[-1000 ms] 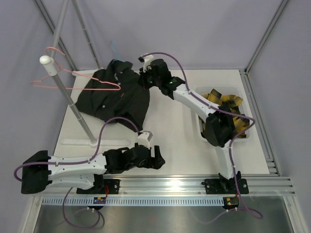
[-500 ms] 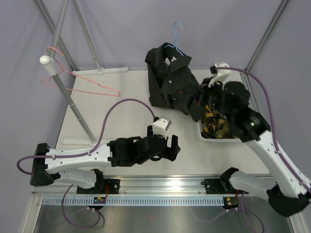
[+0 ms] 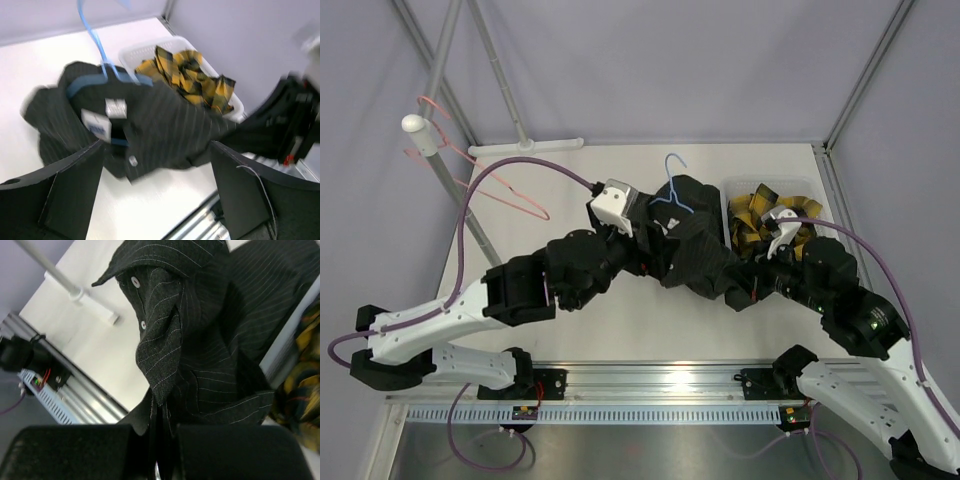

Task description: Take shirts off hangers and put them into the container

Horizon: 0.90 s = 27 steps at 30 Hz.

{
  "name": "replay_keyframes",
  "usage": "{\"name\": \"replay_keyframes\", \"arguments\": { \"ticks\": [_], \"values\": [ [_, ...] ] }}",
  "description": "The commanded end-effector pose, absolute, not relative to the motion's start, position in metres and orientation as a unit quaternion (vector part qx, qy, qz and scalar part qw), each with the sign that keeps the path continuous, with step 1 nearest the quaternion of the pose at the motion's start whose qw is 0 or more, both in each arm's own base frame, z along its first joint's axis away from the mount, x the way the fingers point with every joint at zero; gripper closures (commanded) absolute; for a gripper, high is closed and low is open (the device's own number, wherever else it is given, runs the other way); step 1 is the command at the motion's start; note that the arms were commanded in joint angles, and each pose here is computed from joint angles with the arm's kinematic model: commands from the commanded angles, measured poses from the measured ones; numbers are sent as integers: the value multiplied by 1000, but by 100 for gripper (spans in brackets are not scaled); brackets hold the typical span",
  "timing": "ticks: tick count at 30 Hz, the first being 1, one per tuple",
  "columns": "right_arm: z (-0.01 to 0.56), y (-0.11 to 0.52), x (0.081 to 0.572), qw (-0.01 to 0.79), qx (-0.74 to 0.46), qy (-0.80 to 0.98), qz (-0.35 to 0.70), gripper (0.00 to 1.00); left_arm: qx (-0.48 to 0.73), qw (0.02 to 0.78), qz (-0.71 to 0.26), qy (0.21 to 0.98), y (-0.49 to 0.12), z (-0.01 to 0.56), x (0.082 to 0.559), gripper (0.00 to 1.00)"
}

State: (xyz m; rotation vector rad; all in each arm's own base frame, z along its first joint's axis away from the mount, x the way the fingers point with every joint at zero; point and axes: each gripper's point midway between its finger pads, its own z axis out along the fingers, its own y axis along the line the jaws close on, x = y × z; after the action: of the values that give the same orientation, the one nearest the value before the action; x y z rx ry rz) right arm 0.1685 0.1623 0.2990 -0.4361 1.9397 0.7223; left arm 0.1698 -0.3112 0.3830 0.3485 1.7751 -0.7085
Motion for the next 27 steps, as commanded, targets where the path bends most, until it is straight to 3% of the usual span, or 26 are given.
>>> {"name": "replay_keyframes", "arguments": {
  "ticks": [1, 15, 19, 22, 25, 26, 27],
  "values": [
    [308, 176, 132, 468, -215, 769, 378, 100, 115, 615, -274, 731, -291, 421, 188, 11],
    [358, 188, 78, 451, -286, 696, 480, 100, 74, 626, -233, 740, -266, 417, 210, 10],
    [361, 189, 76, 451, -289, 692, 484, 100, 74, 627, -229, 741, -265, 417, 211, 16],
    [361, 189, 75, 451, -290, 689, 487, 100, 73, 625, -226, 743, -266, 413, 212, 28],
    [359, 189, 78, 453, -287, 693, 482, 100, 77, 620, -230, 746, -270, 409, 212, 54],
    [359, 189, 78, 452, -287, 694, 481, 100, 76, 620, -230, 746, -270, 409, 212, 70],
    [359, 188, 79, 455, -285, 695, 479, 100, 74, 620, -232, 746, -270, 410, 213, 100]
  ]
}}
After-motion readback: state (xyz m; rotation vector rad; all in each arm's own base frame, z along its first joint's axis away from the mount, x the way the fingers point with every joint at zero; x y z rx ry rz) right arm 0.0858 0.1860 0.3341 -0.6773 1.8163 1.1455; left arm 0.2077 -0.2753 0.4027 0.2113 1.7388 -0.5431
